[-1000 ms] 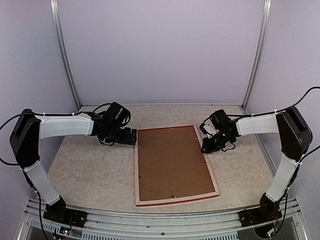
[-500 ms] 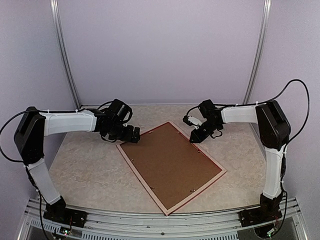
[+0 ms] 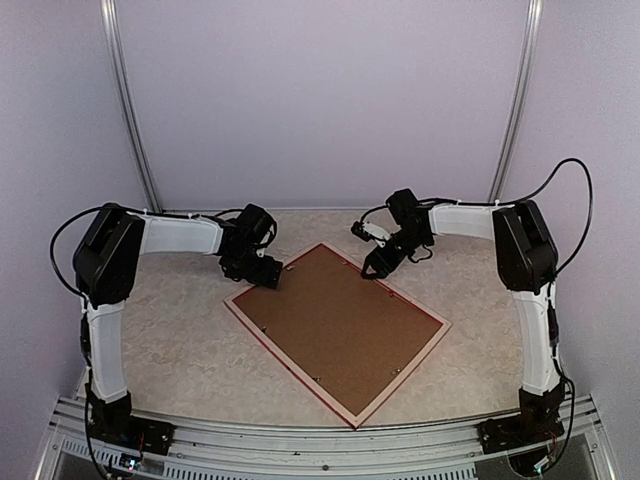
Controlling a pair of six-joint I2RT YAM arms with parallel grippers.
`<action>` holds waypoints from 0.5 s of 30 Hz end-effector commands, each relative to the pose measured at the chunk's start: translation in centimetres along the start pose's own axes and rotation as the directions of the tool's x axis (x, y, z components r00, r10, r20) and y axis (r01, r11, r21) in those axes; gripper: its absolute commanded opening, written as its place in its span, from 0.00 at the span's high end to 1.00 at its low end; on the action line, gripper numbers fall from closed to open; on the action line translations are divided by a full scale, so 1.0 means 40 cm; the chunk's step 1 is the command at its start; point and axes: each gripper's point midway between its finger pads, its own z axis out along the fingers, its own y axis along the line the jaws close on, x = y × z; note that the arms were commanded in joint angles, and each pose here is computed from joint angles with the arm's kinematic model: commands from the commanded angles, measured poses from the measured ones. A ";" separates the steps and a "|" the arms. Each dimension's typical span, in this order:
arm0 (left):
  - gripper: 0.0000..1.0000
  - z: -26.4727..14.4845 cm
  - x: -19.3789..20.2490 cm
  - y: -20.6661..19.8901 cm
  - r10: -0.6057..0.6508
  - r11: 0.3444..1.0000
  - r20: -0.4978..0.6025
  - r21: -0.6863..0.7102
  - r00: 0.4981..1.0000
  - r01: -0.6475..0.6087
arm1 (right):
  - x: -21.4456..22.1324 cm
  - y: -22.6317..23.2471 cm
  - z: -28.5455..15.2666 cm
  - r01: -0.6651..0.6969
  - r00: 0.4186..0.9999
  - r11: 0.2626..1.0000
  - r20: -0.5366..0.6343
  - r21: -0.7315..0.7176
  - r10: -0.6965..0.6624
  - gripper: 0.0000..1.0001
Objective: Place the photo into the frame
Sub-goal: Rotate the frame body at the center of the board.
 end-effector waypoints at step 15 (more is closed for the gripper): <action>0.72 0.027 0.145 0.023 -0.162 0.981 -0.114 0.088 0.980 0.172 | 0.232 0.004 -0.340 -0.592 0.787 0.724 0.060 0.353 0.614 0.17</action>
